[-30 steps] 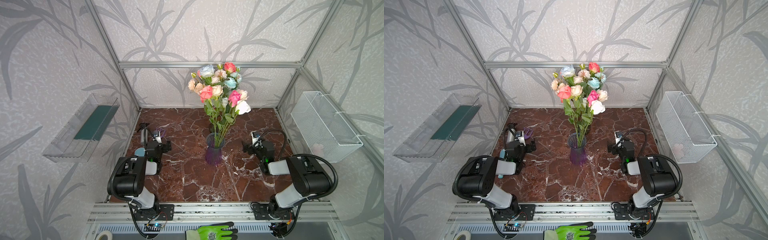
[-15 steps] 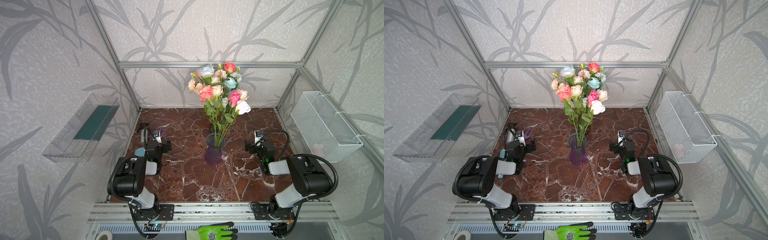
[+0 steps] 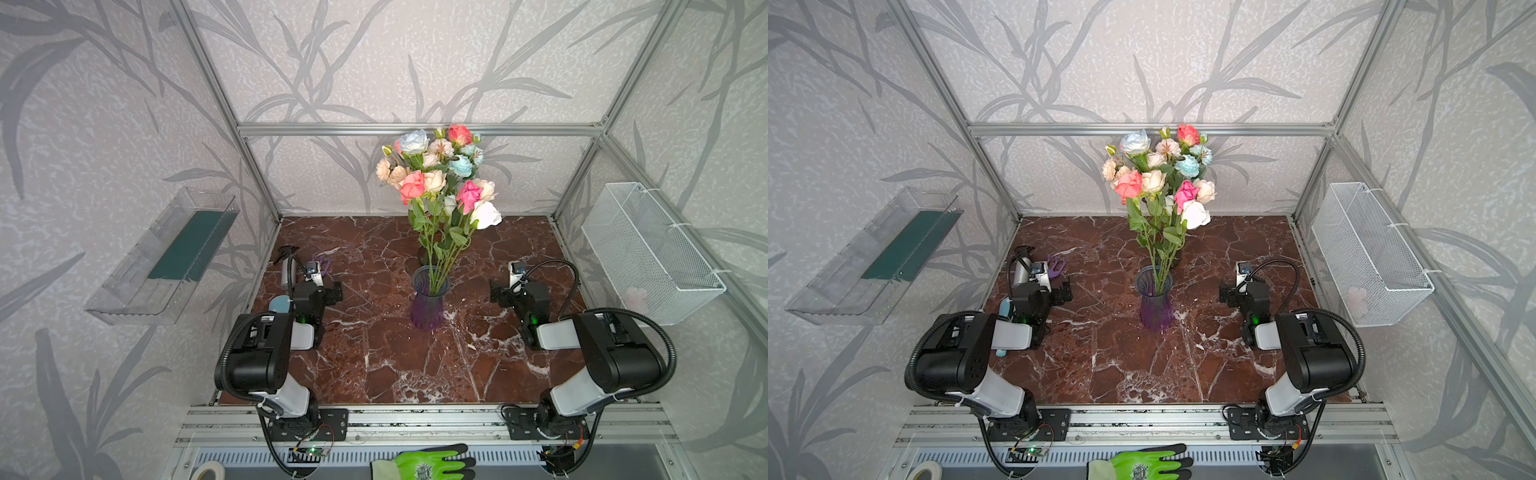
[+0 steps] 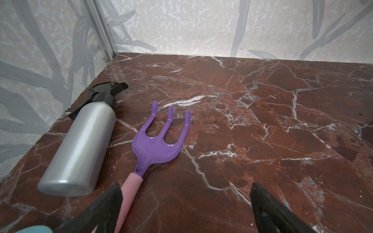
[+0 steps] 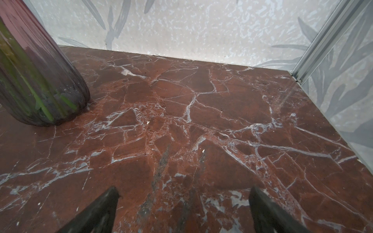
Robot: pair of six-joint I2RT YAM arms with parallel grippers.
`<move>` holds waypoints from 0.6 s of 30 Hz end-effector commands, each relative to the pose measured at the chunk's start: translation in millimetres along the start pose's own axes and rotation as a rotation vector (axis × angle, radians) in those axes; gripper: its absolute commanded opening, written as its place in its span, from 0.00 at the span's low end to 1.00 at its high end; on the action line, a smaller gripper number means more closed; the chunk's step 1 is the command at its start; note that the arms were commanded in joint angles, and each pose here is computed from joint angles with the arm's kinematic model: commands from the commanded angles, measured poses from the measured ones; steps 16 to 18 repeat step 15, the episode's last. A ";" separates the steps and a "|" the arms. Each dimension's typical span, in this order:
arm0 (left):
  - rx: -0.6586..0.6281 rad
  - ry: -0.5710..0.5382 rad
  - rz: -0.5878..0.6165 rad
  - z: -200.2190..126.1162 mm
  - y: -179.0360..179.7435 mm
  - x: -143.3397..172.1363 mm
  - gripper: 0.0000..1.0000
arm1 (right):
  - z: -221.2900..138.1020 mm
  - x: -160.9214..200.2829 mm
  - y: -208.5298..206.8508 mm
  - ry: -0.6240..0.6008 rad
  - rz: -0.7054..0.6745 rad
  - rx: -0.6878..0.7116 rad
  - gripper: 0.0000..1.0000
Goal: Arrange flowers in a vase
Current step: Reset both arms
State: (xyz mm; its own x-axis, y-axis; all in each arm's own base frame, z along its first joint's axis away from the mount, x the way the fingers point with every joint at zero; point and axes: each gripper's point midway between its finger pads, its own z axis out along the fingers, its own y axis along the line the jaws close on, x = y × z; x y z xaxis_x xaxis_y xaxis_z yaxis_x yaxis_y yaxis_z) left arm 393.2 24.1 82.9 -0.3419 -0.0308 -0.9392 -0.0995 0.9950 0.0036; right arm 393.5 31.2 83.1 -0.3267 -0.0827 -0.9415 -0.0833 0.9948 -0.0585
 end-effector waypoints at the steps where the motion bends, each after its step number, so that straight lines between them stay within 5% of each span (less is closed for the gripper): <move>1: 0.009 -0.040 0.005 -2.2 -0.5 -12.5 0.99 | 0.6 -11.1 -2.9 -0.028 0.002 0.013 0.99; 18: 0.009 -0.036 0.005 -1.6 -0.1 -12.2 0.99 | 1.2 -11.3 -0.8 -0.024 -0.014 0.021 0.99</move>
